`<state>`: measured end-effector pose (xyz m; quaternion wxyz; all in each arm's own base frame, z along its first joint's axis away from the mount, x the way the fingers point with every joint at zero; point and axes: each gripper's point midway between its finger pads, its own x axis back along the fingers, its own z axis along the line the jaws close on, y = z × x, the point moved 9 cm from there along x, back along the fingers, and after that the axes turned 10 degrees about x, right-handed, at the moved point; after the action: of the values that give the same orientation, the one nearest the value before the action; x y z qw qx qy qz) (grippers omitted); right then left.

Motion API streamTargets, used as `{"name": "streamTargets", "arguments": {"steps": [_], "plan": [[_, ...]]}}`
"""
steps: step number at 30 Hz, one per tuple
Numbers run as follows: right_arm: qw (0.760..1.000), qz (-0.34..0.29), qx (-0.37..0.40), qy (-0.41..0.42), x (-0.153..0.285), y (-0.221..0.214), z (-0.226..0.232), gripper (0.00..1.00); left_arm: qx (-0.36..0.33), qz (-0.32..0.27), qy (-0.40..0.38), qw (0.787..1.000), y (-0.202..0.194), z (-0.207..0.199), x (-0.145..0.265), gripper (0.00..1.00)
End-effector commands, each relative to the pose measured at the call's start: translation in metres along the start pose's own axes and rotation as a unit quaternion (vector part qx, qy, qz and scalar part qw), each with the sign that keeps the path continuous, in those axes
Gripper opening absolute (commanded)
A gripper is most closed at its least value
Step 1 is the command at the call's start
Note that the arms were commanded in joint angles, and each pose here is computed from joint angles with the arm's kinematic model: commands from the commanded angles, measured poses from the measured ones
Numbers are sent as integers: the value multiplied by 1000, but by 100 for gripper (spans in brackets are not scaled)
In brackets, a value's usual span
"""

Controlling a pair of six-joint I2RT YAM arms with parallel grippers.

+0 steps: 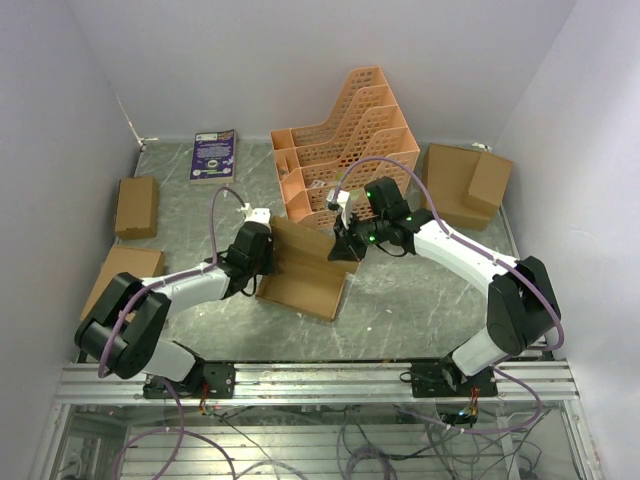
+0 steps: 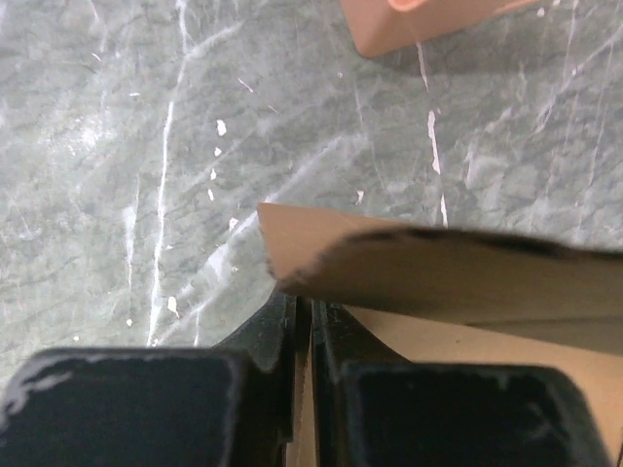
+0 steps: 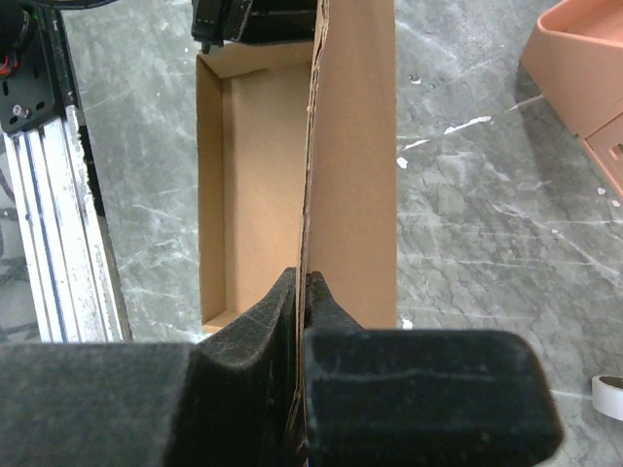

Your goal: Fold the paper box

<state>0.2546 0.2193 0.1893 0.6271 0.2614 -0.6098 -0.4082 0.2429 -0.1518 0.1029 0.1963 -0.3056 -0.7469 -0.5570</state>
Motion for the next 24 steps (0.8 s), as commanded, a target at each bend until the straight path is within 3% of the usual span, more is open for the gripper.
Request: {"name": "streamTargets", "arguments": {"steps": [1,8,14,17,24], "plan": [[999,-25,13,20,-2,8,3,0,-19,-17,22,999,0,-2,-5,7],[999,-24,12,22,-3,6,2,0,-22,-22,29,999,3,-1,0,7],[1000,-18,14,19,-3,5,2,0,-7,-15,13,1000,7,-7,9,40],[1000,-16,17,15,-3,4,1,0,4,-13,3,1000,11,-9,16,46],[1000,-3,26,-5,0,2,-2,0,20,24,-1,1000,7,-6,24,49]]}}
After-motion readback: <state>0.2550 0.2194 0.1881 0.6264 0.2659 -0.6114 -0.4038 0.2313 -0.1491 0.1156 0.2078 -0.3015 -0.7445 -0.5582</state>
